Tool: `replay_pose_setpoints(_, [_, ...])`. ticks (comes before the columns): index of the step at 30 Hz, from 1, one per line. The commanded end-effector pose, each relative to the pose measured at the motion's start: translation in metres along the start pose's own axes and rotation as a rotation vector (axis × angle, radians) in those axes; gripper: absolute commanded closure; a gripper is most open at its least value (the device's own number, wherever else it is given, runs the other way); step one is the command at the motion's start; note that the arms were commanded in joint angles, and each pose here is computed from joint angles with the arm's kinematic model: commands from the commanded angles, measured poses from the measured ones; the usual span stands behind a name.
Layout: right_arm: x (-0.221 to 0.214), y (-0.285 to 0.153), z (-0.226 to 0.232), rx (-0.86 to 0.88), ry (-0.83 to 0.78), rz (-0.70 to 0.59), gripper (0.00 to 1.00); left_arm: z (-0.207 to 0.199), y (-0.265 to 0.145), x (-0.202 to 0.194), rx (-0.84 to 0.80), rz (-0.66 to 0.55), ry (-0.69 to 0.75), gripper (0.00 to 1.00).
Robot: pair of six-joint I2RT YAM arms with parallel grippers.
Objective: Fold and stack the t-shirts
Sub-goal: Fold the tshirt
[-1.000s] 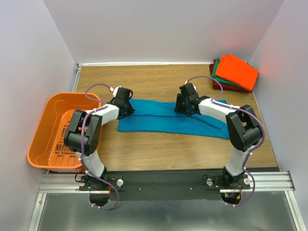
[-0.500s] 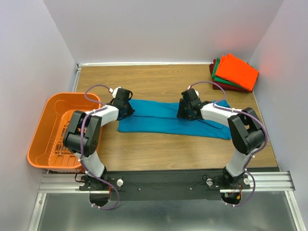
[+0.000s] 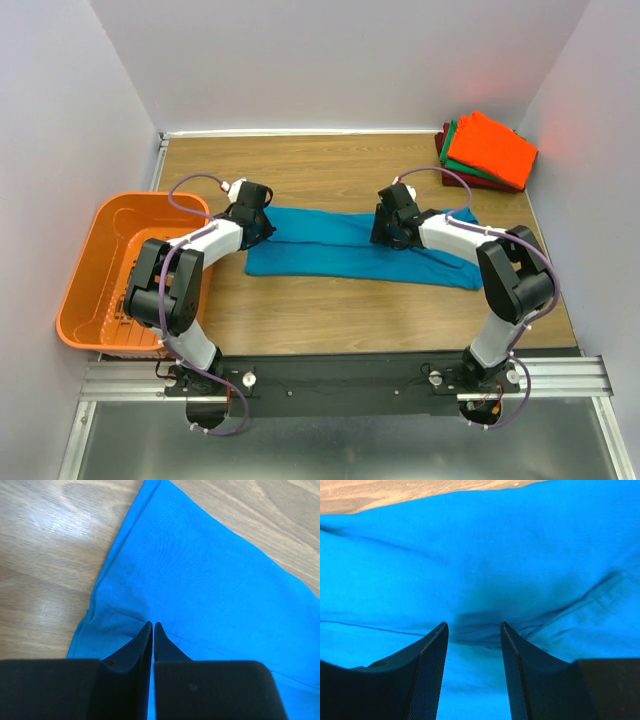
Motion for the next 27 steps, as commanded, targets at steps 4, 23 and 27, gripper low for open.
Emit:
replay_pose_setpoints(4, [0.024,-0.022,-0.002,-0.019,0.029,-0.079,0.46,0.013,-0.004,0.002,0.061,-0.042,0.006,0.9])
replay_pose_setpoints(23, [0.048,-0.07,-0.126,-0.262,0.344,-0.191,0.43,-0.038,-0.03,0.032,-0.104,-0.074,0.055,0.87])
replay_pose_setpoints(27, [0.038,-0.059,-0.126,-0.266,0.343,-0.14,0.43,-0.068,-0.031,0.028,-0.148,-0.059,0.129,0.85])
Point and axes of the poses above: each gripper's point midway between its finger pads, its own y axis out along the fingers, its own z axis along the line the jaws close on, x = y × z, the point moved 3 cm from there along -y, back along the fingers, and after that the axes turned 3 degrees about -y, right-handed, at the moved point
